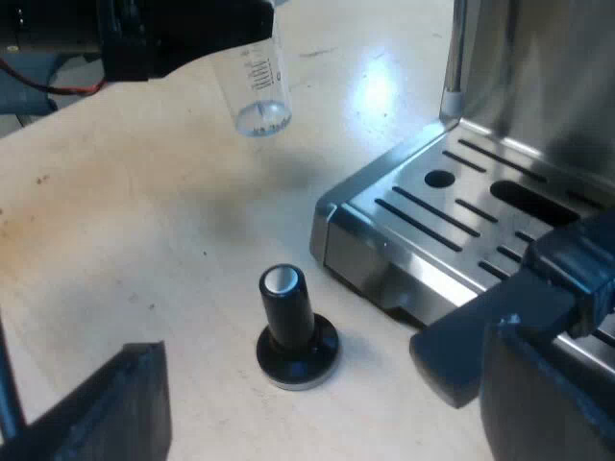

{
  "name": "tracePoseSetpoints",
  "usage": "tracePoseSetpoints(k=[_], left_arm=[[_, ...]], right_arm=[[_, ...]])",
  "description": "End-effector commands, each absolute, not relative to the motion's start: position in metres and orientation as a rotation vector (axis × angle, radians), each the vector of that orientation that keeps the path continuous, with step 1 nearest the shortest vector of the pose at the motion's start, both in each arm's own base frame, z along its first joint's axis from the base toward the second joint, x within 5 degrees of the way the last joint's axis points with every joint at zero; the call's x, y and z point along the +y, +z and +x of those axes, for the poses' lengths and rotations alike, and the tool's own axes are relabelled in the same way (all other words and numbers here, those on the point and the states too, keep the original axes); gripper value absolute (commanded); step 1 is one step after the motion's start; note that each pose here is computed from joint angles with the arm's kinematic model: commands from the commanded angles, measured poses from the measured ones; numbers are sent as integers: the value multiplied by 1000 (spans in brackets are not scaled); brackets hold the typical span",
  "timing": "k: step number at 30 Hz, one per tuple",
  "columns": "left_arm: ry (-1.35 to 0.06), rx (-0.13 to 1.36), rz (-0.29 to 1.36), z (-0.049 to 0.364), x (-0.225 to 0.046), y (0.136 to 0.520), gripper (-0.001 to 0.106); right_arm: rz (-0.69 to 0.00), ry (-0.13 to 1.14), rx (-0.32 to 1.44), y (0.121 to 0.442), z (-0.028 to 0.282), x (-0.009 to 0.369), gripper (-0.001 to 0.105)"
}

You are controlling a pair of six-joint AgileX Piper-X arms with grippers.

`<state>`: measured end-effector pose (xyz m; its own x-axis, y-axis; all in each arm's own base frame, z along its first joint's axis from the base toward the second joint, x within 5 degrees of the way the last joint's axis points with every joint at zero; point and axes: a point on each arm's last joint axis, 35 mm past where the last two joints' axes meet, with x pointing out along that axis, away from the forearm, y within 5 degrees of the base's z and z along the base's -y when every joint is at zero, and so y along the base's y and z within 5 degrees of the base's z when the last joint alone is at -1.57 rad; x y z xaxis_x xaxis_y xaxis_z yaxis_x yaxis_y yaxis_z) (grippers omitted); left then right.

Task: Pour the beans into the coffee machine

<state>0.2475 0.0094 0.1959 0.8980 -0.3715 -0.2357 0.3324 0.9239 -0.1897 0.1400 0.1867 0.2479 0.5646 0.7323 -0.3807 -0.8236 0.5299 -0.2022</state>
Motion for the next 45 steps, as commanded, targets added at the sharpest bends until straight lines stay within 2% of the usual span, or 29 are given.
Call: tracePoseSetpoints(k=[1,7,13,18,35,38,40,42,45], left_arm=[[-374,237,-136,254,9,193,19],[-372,283,-150,258,9,178,19],[-373,257,-142,265,10,170,19],[-384,276,-149,267,10,160,19],[-398,281,-152,277,10,131,19],[-394,281,-152,277,10,131,32],[-394,281,-152,277,10,131,51],[-394,281,-152,277,10,131,63],[-393,289,-154,277,10,130,69]], right_arm=[[-405,909,285,240,144,191,69],[-405,906,284,231,150,199,69],[-354,872,272,225,157,206,69],[-343,869,295,221,158,208,69],[-338,868,294,219,159,210,69],[-338,868,294,219,159,210,69],[-322,865,301,219,159,210,69],[-310,863,307,219,159,210,69],[-295,860,310,219,159,210,69]])
